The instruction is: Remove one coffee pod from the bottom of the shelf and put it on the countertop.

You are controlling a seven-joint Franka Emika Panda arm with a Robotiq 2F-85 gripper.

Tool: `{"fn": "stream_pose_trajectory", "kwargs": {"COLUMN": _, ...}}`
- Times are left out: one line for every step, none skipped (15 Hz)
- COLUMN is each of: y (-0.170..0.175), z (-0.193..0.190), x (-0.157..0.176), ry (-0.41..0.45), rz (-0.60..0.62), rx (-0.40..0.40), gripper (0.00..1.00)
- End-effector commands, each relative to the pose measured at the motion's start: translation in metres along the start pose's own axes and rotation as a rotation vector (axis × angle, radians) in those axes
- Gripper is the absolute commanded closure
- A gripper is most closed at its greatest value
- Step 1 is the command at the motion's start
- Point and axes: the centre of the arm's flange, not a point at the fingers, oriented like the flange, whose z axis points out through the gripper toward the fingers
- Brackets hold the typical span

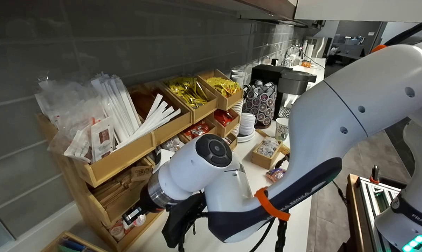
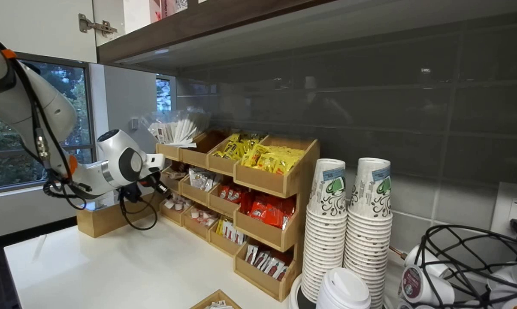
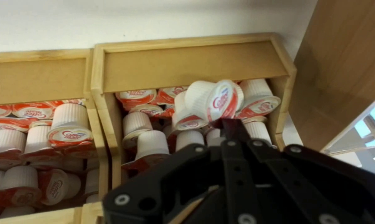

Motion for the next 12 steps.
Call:
{"fn": "stream_pose_trajectory", "kwargs": {"y": 0.013, "z": -0.030, "x": -0.008, "ry": -0.041, "rz": 0.036, "rx": 0.033, "gripper": 1.00}}
{"fn": "stream_pose_trajectory", "kwargs": {"y": 0.016, "z": -0.035, "x": -0.009, "ry": -0.057, "rz": 0.049, "rx": 0.026, "gripper": 1.00}}
{"fn": "stream_pose_trajectory", "kwargs": {"y": 0.020, "z": -0.040, "x": -0.011, "ry": -0.071, "rz": 0.062, "rx": 0.024, "gripper": 1.00}}
{"fn": "stream_pose_trajectory", "kwargs": {"y": 0.023, "z": -0.044, "x": -0.013, "ry": -0.085, "rz": 0.074, "rx": 0.027, "gripper": 1.00}}
{"fn": "stream_pose_trajectory", "kwargs": {"y": 0.026, "z": -0.048, "x": -0.015, "ry": -0.106, "rz": 0.083, "rx": 0.031, "gripper": 1.00}}
{"fn": "stream_pose_trajectory", "kwargs": {"y": 0.029, "z": -0.050, "x": -0.018, "ry": -0.125, "rz": 0.092, "rx": 0.039, "gripper": 1.00}}
{"fn": "stream_pose_trajectory", "kwargs": {"y": 0.032, "z": -0.054, "x": -0.021, "ry": -0.138, "rz": 0.102, "rx": 0.043, "gripper": 1.00}}
{"fn": "stream_pose_trajectory", "kwargs": {"y": 0.034, "z": -0.057, "x": -0.023, "ry": -0.149, "rz": 0.112, "rx": 0.045, "gripper": 1.00}}
{"fn": "stream_pose_trajectory", "kwargs": {"y": 0.036, "z": -0.061, "x": -0.025, "ry": -0.159, "rz": 0.120, "rx": 0.046, "gripper": 1.00}}
{"fn": "stream_pose_trajectory", "kwargs": {"y": 0.039, "z": -0.065, "x": -0.027, "ry": -0.173, "rz": 0.127, "rx": 0.050, "gripper": 1.00}}
{"fn": "stream_pose_trajectory", "kwargs": {"y": 0.042, "z": -0.069, "x": -0.029, "ry": -0.194, "rz": 0.133, "rx": 0.045, "gripper": 1.00}}
{"fn": "stream_pose_trajectory", "kwargs": {"y": 0.045, "z": -0.071, "x": -0.031, "ry": -0.216, "rz": 0.137, "rx": 0.049, "gripper": 1.00}}
